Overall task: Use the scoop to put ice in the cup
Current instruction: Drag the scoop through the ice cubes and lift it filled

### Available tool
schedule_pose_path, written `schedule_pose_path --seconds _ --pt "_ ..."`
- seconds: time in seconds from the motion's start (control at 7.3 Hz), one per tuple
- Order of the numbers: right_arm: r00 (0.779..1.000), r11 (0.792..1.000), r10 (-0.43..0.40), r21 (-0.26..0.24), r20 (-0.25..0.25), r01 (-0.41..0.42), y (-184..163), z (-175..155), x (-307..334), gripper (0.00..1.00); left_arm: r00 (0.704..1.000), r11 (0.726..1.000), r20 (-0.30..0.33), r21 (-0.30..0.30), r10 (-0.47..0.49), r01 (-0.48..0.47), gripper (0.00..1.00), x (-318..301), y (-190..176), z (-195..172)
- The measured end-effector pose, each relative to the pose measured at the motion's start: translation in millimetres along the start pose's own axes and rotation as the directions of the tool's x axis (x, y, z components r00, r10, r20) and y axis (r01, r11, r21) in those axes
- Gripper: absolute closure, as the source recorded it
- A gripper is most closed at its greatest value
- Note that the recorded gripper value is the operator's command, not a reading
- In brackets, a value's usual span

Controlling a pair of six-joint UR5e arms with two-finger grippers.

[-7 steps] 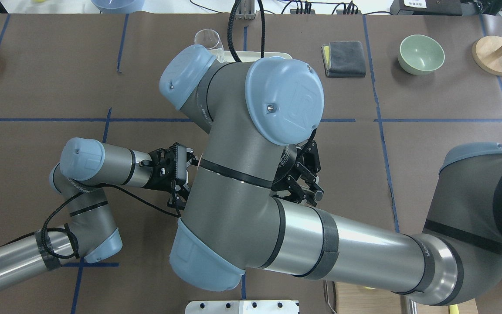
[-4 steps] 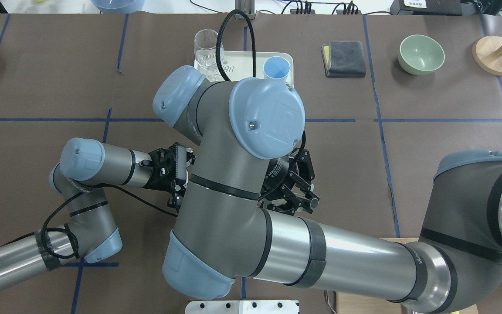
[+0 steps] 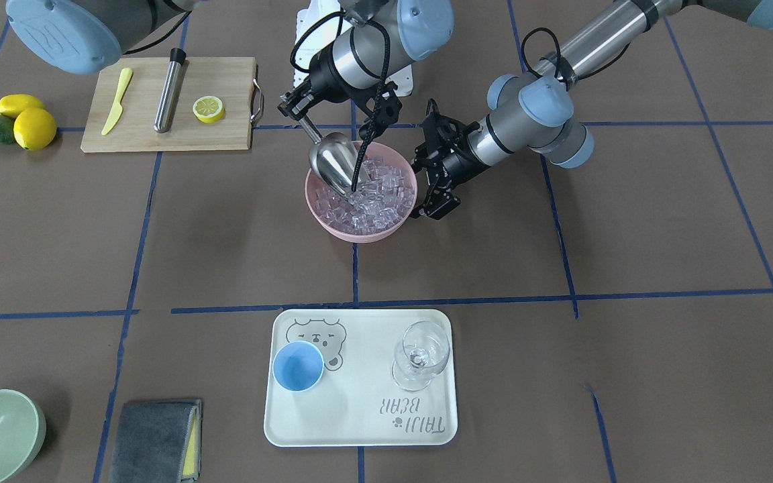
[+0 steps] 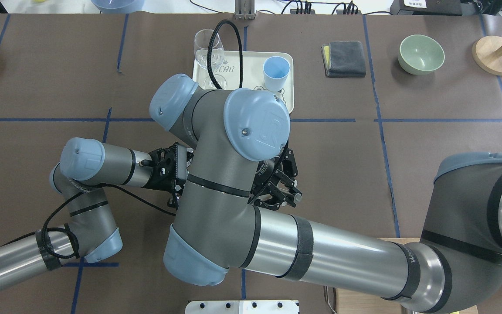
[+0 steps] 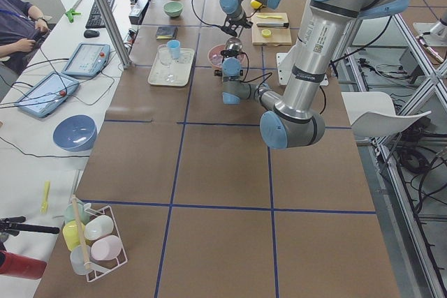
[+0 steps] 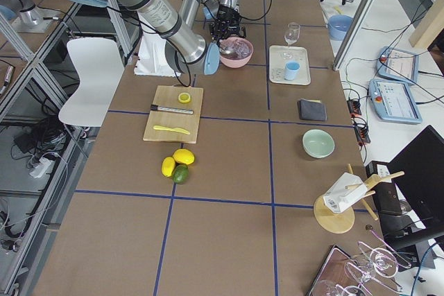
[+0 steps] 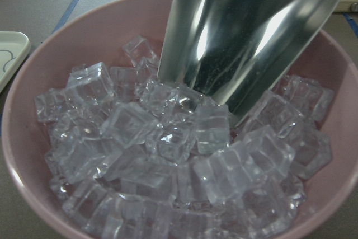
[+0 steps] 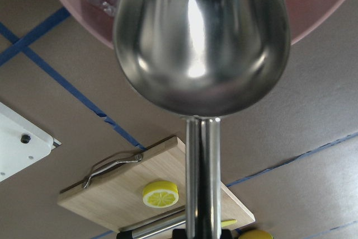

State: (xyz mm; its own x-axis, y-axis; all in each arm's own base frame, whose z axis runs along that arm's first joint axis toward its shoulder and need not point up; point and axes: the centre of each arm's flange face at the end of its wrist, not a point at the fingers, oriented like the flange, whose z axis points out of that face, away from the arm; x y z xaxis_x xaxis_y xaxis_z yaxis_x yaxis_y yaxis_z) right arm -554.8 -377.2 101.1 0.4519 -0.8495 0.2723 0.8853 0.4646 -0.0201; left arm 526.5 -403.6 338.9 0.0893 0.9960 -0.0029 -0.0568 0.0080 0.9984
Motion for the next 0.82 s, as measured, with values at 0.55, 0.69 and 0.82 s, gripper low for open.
schedule_pose_path --seconds 0.55,0.69,0.82 --pt "1.0 0.996 -0.014 0.084 0.003 0.014 -22.1 41.0 11.5 1.0 1.0 1.0 0.0 -0.001 0.0 0.0 0.0 0.0 0.2 0.0" --pt "1.0 0.994 -0.019 0.104 0.003 0.019 -24.3 50.5 14.6 1.0 1.0 1.0 0.0 0.0 0.0 0.0 0.0 -0.1 0.0 0.0" --pt "1.0 0.993 -0.023 0.118 0.004 0.022 -24.5 57.1 17.2 1.0 1.0 1.0 0.0 0.0 0.0 0.0 0.0 -0.2 -0.3 0.0"
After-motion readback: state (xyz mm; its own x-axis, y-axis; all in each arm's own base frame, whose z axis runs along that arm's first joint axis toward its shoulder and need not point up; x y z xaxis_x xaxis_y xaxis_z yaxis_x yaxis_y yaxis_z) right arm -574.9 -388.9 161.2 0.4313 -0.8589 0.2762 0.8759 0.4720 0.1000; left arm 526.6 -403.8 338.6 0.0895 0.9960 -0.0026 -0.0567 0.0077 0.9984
